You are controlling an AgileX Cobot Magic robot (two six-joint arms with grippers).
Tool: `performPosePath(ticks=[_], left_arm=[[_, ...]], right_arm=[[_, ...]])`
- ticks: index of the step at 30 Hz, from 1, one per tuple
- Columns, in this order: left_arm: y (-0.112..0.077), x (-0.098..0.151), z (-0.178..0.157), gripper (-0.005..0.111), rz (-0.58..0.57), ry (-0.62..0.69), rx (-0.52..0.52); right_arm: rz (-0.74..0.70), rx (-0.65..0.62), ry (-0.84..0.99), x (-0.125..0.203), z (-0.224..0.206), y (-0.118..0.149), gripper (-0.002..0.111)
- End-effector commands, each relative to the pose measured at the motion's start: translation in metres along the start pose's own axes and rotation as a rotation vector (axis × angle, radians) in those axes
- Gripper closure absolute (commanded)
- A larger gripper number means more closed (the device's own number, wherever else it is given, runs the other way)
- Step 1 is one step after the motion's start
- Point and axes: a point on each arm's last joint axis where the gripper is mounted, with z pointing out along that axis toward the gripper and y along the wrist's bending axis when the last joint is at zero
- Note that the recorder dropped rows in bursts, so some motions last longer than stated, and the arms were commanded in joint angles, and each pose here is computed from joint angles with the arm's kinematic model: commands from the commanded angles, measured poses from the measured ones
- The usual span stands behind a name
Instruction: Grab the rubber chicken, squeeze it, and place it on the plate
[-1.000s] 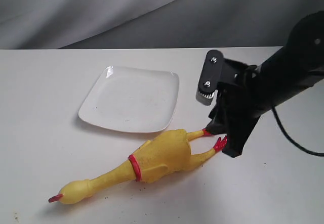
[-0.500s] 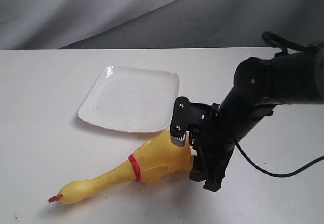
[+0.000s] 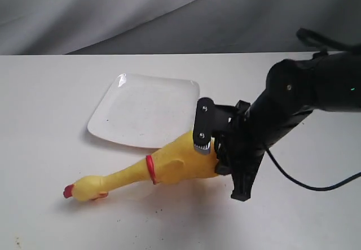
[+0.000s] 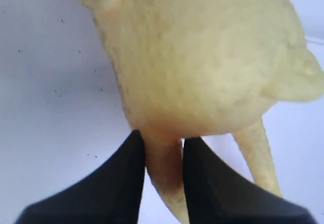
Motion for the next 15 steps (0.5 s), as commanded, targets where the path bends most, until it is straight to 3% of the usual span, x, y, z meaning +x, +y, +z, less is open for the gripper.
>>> performPosePath(ticks=[1, 6, 15], left_arm=[[0.000, 0.001, 0.000, 0.106, -0.005, 0.000, 0.000], [0.000, 0.001, 0.000, 0.106, -0.005, 0.000, 0.000], [0.000, 0.001, 0.000, 0.106, -0.005, 0.000, 0.000]], right_arm=[[0.007, 0.108, -0.107, -0.008, -0.068, 0.009, 0.108], [0.053, 0.193, -0.221, -0.006, -0.132, 0.028, 0.108], [0.095, 0.210, -0.380, -0.002, -0.184, 0.057, 0.108]])
